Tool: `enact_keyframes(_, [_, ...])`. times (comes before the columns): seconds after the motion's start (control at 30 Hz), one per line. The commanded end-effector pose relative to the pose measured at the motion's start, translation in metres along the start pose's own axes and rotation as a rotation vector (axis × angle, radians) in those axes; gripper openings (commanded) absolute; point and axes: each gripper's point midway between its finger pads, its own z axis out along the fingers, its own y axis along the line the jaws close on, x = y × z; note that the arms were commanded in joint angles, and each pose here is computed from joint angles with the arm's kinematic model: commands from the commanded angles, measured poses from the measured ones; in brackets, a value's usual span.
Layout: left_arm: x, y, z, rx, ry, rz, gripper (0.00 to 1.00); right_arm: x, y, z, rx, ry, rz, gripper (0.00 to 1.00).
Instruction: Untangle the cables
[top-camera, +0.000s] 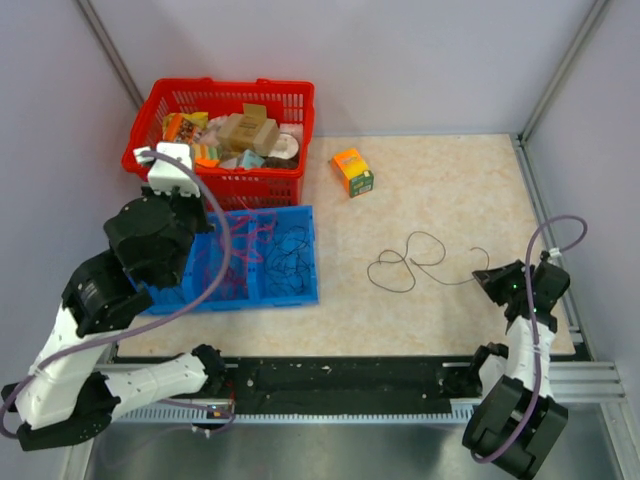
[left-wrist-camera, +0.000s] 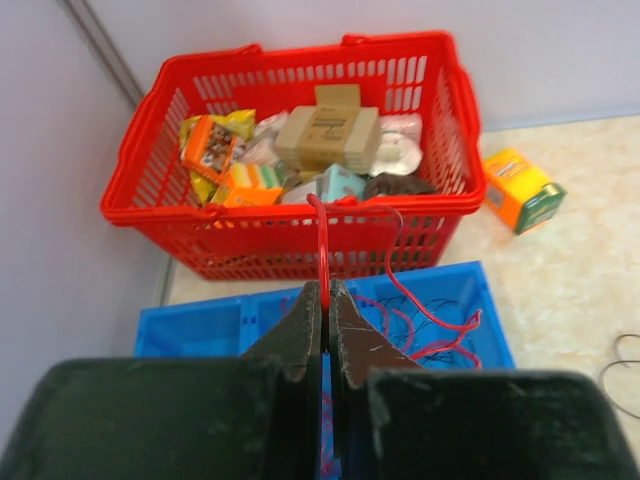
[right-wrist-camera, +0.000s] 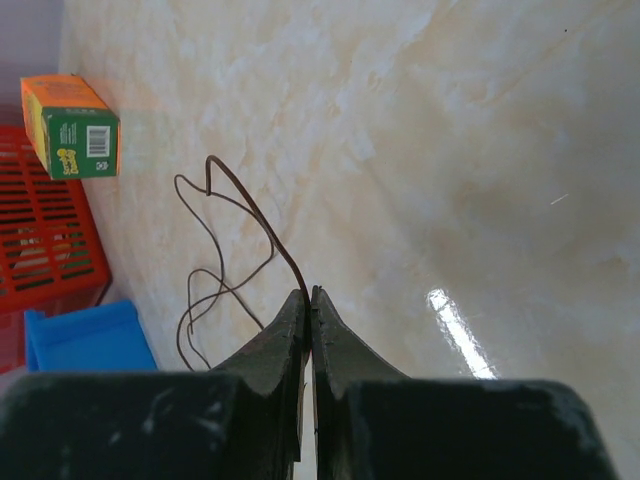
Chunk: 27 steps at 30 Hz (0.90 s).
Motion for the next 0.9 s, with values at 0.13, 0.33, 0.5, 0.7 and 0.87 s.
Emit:
enact_keyframes(0.13, [-0.008, 0.034, 0.000, -0.166, -0.047, -0.042, 0.00, 0.002, 0.013, 0.002, -0.094, 0.005, -0.049, 0.00])
enact_keyframes(0.33, [-0.009, 0.035, 0.008, -0.195, -0.043, 0.029, 0.00, 0.005, 0.013, 0.004, -0.101, 0.019, -0.044, 0.00])
enact_keyframes(0.5, [-0.014, 0.043, 0.008, -0.246, -0.037, 0.052, 0.00, 0.004, 0.014, 0.004, -0.103, 0.014, -0.048, 0.00])
enact_keyframes(0.7, [0.013, 0.049, 0.014, -0.308, -0.001, 0.091, 0.00, 0.006, 0.013, 0.004, -0.103, 0.022, -0.046, 0.00])
enact_keyframes(0.87, [0.071, 0.036, 0.028, -0.298, 0.109, 0.067, 0.00, 0.006, 0.013, 0.005, -0.102, 0.020, -0.046, 0.00])
